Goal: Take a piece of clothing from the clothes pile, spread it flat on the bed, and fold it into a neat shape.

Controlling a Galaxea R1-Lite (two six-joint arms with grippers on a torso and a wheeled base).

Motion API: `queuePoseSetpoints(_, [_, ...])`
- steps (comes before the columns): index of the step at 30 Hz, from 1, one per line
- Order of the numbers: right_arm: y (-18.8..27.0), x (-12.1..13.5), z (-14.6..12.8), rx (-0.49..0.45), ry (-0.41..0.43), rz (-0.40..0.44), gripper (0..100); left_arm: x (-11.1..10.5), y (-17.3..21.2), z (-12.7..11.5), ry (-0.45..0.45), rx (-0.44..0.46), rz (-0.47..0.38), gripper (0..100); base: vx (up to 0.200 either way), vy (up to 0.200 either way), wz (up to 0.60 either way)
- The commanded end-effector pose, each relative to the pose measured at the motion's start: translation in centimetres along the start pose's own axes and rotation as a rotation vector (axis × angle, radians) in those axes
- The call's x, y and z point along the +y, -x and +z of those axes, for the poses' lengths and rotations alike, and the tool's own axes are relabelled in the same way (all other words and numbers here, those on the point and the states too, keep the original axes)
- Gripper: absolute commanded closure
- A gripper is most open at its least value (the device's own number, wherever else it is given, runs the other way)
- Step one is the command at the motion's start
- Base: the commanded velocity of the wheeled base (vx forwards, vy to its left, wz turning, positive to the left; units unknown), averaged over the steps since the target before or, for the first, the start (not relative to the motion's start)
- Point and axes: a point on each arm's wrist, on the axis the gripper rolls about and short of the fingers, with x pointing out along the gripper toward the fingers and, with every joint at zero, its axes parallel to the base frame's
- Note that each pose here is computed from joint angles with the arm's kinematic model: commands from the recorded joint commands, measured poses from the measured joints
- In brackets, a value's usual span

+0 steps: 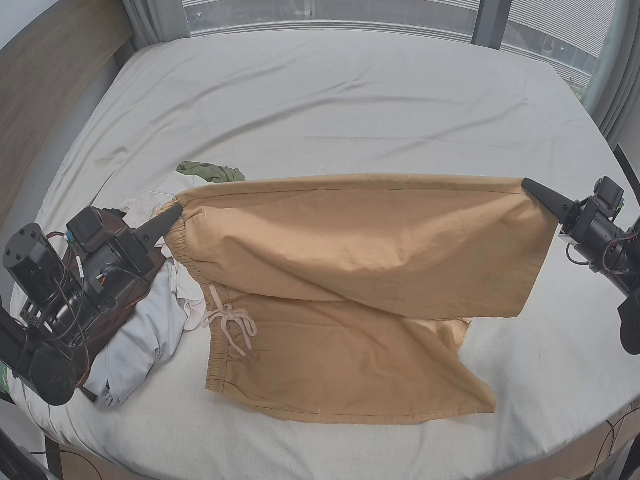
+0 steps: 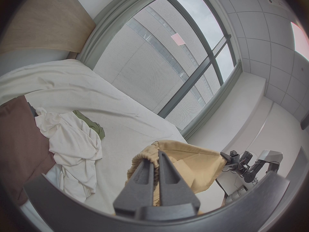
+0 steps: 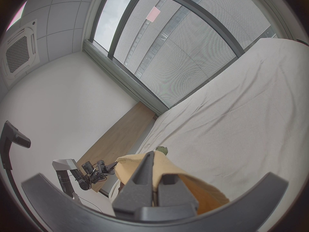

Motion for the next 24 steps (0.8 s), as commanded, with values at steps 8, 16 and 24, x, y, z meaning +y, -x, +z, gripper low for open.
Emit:
queuePoseSetpoints(8, [-2.1,-3.0,-0.8,0.030,-0.032,-0.022,100,0.4,-1.0,-0.7,0.010,0.019,-0.005,100,0.000,0.000,0.00])
queuePoseSetpoints(16, [-3.0,-4.3,-1.1,0.036,-0.039,-0.027,100,1.9,-2.6,-2.1,0.024,0.053,0.020,100,0.000,0.000,0.00])
queuePoseSetpoints(24, [-4.2,-5.9,-1.4,0.041,-0.045,-0.033,100,2.9,-4.2,-2.4,0.023,0.044,0.019,100,0.000,0.000,0.00])
